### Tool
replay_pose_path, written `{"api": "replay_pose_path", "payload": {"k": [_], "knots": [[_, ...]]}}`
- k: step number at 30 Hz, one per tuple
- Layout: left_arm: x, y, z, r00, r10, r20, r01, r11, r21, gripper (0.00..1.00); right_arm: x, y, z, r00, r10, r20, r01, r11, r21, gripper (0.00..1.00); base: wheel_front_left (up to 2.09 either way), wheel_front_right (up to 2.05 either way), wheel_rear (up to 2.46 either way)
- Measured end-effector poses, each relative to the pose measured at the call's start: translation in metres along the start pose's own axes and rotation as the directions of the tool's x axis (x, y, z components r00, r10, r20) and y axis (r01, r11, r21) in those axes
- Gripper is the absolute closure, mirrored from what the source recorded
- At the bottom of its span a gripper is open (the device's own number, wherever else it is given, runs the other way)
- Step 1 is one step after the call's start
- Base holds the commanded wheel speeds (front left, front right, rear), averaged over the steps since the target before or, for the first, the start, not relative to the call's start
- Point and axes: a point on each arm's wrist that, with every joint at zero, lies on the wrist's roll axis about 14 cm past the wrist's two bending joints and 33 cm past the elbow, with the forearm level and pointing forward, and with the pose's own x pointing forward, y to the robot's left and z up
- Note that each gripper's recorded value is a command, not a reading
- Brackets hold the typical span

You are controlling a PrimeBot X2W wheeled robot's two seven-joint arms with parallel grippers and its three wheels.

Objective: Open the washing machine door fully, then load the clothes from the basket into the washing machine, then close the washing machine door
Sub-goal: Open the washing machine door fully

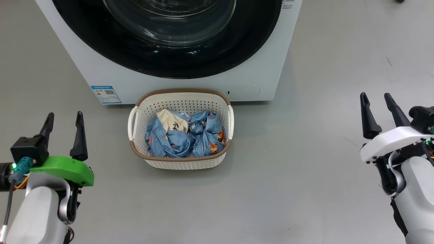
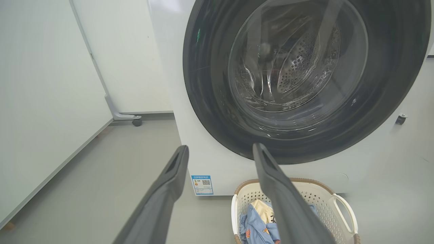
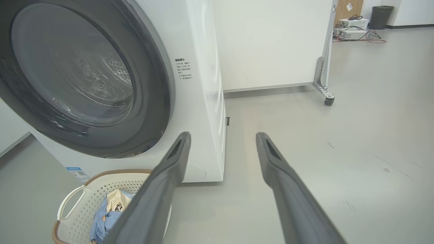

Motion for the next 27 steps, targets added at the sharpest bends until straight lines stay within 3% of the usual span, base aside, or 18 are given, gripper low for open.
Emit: {"api": "replay_pose_path", "payload": {"k": [13, 27], "knots": [[0.007, -0.005, 0.006, 1.000, -0.013, 0.024, 0.012, 1.000, 0.009, 0.00, 0.002, -0.005, -0.001, 1.000, -0.015, 0.000, 0.015, 1.000, 0.010, 0.00, 0.62, 0.62, -1.25], [0.007, -0.008, 0.007, 0.999, -0.022, 0.027, 0.022, 1.000, 0.013, 0.00, 0.004, -0.006, -0.001, 1.000, -0.019, 0.002, 0.019, 1.000, 0.013, 0.00, 0.28, 0.28, -0.56]]}}
